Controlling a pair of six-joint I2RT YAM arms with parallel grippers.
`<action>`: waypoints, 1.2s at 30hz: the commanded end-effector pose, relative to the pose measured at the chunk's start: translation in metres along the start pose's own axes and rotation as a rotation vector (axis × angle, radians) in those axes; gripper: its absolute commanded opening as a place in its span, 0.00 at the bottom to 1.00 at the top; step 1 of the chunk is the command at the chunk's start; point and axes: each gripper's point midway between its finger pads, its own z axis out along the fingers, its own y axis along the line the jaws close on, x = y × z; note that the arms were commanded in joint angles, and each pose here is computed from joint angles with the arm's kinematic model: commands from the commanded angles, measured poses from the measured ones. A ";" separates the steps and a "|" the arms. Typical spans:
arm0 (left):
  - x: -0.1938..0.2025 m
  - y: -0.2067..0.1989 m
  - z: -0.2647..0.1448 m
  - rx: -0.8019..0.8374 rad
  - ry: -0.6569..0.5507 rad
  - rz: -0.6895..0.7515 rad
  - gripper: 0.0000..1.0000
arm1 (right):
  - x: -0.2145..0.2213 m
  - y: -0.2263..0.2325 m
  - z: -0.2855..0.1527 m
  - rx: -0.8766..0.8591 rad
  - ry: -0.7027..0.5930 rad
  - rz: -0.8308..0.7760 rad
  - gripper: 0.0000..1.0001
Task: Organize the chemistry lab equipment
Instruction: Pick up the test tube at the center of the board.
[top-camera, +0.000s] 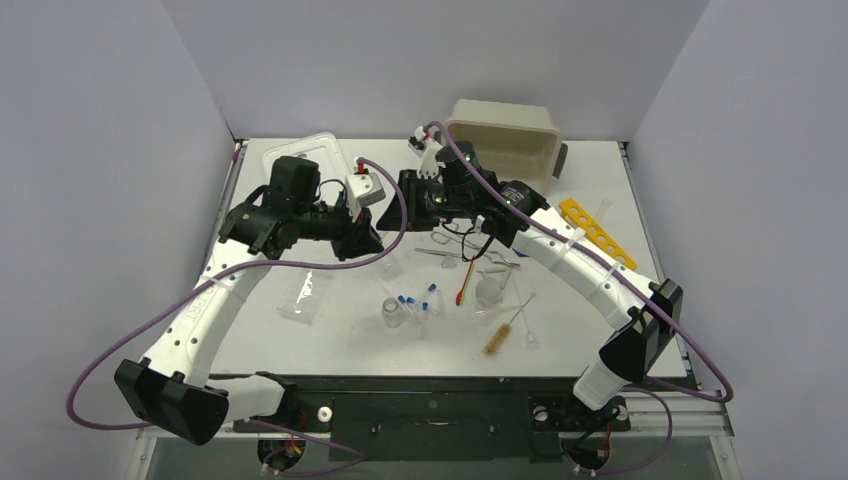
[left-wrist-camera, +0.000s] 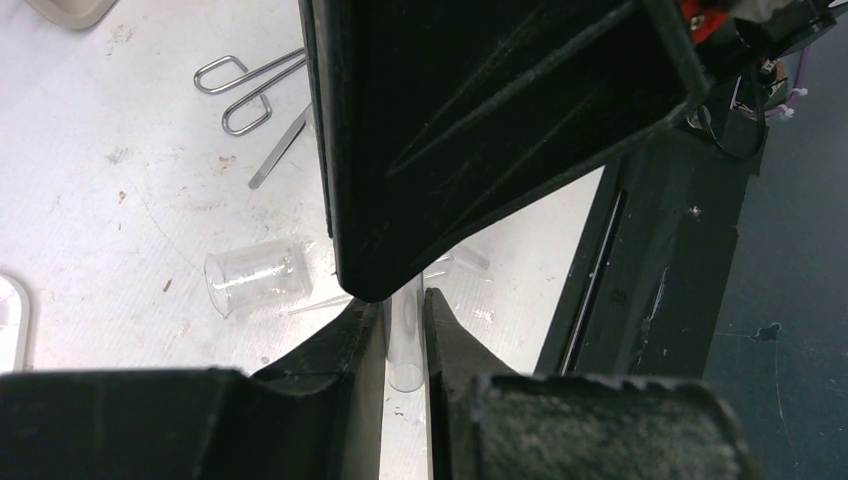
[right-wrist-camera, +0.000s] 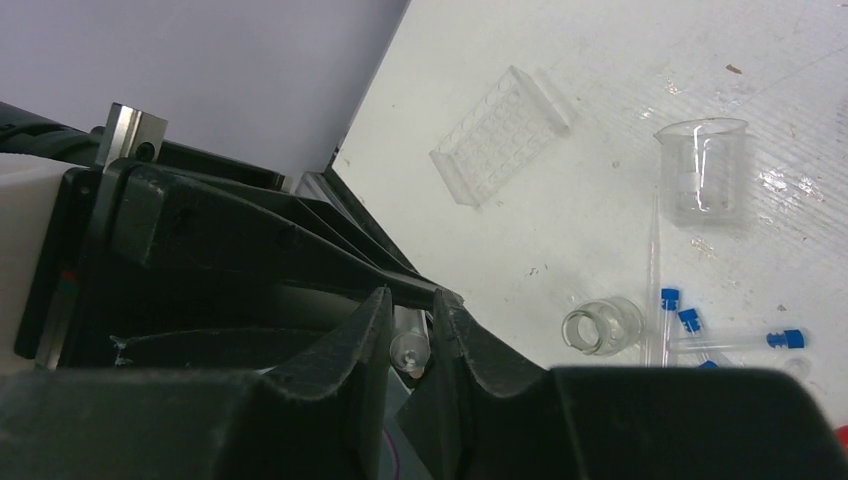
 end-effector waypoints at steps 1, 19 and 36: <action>-0.016 -0.005 -0.007 0.001 -0.033 0.058 0.00 | -0.010 0.001 0.000 -0.014 -0.040 -0.008 0.17; -0.016 0.017 -0.008 -0.132 -0.047 -0.031 0.94 | 0.001 -0.087 -0.043 0.205 -0.040 0.055 0.00; 0.034 0.079 -0.021 -0.257 0.033 -0.277 0.97 | -0.005 -0.294 -0.252 1.201 -0.348 0.155 0.00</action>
